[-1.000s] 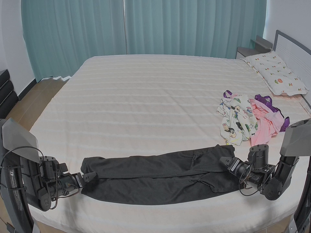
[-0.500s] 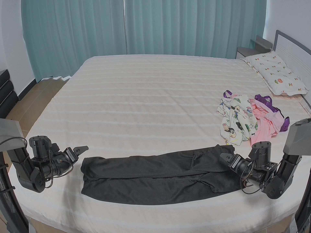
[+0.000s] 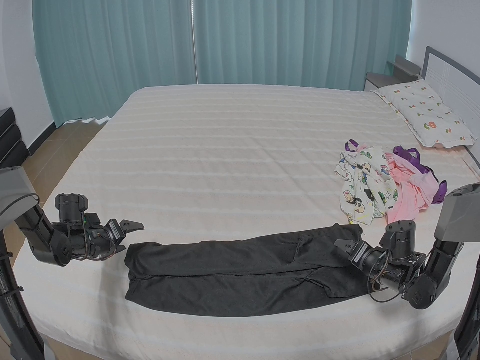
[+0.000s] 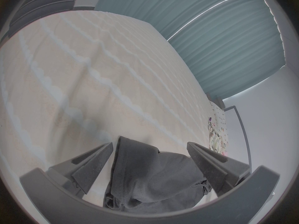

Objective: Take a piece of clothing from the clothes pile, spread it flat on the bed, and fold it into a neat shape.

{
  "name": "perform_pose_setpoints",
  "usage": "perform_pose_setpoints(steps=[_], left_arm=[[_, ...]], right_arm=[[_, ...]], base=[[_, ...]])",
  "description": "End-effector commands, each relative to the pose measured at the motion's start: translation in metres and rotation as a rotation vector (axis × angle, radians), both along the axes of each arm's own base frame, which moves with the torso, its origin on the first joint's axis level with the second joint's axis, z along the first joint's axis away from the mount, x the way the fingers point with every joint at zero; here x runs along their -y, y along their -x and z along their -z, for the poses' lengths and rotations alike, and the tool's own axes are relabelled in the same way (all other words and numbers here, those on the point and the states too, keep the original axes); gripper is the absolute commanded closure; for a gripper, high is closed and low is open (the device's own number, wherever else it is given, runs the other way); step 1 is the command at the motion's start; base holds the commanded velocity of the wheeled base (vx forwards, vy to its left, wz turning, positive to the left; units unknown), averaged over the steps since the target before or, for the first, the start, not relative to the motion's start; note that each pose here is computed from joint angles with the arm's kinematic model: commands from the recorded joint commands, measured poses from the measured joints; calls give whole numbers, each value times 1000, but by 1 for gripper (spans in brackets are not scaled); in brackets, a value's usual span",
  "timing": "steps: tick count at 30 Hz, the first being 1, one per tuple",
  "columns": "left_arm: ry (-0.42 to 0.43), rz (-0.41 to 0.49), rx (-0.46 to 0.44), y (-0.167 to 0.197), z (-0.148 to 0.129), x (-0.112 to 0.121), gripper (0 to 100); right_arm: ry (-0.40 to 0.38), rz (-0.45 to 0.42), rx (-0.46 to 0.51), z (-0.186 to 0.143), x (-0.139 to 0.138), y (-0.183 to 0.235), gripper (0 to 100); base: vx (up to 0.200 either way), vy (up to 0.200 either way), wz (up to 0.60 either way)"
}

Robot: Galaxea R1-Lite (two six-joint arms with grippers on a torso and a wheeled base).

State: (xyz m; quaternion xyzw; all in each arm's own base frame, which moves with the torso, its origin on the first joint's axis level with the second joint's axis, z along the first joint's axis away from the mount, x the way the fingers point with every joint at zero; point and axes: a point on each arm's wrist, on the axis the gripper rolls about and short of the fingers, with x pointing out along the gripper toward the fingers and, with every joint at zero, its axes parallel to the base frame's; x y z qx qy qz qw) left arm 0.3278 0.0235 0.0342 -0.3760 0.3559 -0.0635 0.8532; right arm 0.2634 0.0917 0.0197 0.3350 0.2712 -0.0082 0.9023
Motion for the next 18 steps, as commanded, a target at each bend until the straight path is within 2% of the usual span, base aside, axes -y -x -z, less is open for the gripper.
perform_pose_setpoints(steps=[1, 16, 17, 18], left_arm=[[9, 8, -2, -5, 4, -2, 0], [8, 20, -57, -7, 25, -1, 0], [9, 20, -63, -7, 27, -1, 100], [6, 21, -65, -7, 28, -1, 100]], right_arm=[[4, -8, -15, 5, -2, 0, 0], [1, -10, -8, 5, -3, -2, 0], [1, -10, -8, 5, -3, -2, 0], [1, -10, -8, 5, -3, -2, 0]], base=[[0, 0, 0], [0, 0, 0], [0, 0, 0], [0, 0, 0]])
